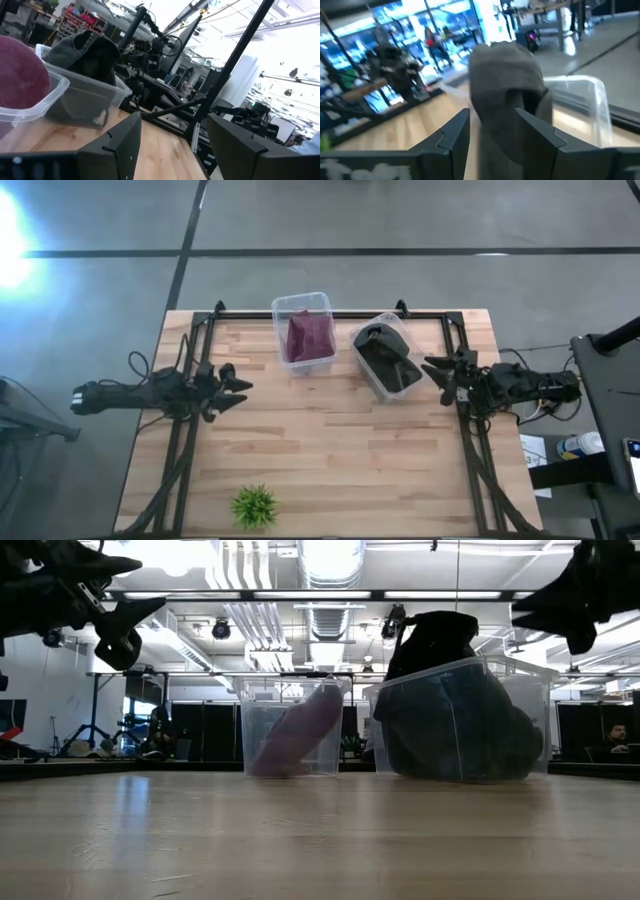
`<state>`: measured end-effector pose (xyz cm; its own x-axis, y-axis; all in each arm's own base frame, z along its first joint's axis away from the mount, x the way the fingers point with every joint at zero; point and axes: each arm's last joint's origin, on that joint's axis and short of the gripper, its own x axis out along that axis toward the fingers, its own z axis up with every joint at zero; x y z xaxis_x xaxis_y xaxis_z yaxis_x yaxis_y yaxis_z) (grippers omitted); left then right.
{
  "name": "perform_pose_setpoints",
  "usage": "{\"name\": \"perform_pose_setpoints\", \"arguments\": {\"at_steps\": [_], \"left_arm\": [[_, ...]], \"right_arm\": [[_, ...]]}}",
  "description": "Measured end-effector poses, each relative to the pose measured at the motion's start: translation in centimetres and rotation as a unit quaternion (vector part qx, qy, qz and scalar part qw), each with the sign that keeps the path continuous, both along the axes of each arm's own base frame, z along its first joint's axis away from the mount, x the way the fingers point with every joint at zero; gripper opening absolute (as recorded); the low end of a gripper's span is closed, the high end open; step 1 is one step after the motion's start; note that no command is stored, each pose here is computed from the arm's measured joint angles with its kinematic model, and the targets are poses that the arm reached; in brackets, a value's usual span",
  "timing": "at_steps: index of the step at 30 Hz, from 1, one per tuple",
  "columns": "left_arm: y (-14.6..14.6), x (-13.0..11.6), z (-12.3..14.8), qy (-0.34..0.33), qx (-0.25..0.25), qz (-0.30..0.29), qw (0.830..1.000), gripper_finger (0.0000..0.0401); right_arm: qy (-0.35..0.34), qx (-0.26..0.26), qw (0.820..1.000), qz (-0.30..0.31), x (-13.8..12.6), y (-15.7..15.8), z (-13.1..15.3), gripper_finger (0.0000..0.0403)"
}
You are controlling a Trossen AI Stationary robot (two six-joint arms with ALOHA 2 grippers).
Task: Pick & Place hat
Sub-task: Return to Home Position
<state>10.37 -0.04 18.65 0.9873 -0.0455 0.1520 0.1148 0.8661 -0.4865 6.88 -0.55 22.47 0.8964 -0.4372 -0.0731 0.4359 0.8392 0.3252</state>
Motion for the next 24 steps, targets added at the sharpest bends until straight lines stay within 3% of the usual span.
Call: {"name": "perform_pose_setpoints", "arguments": {"at_steps": [21, 24], "left_arm": [[0.0, -0.8, -0.3, -0.014, 0.001, 0.001, 1.000, 0.0218], [-0.2, -0.8, -0.5, -0.011, 0.046, -0.022, 0.999, 0.0218]], "right_arm": [[0.048, -0.005, 0.999, -0.004, 0.7, 0.1, -2.6, 0.0144], [0.052, -0.006, 0.999, -0.004, 0.8, 0.1, -2.9, 0.0145]]}}
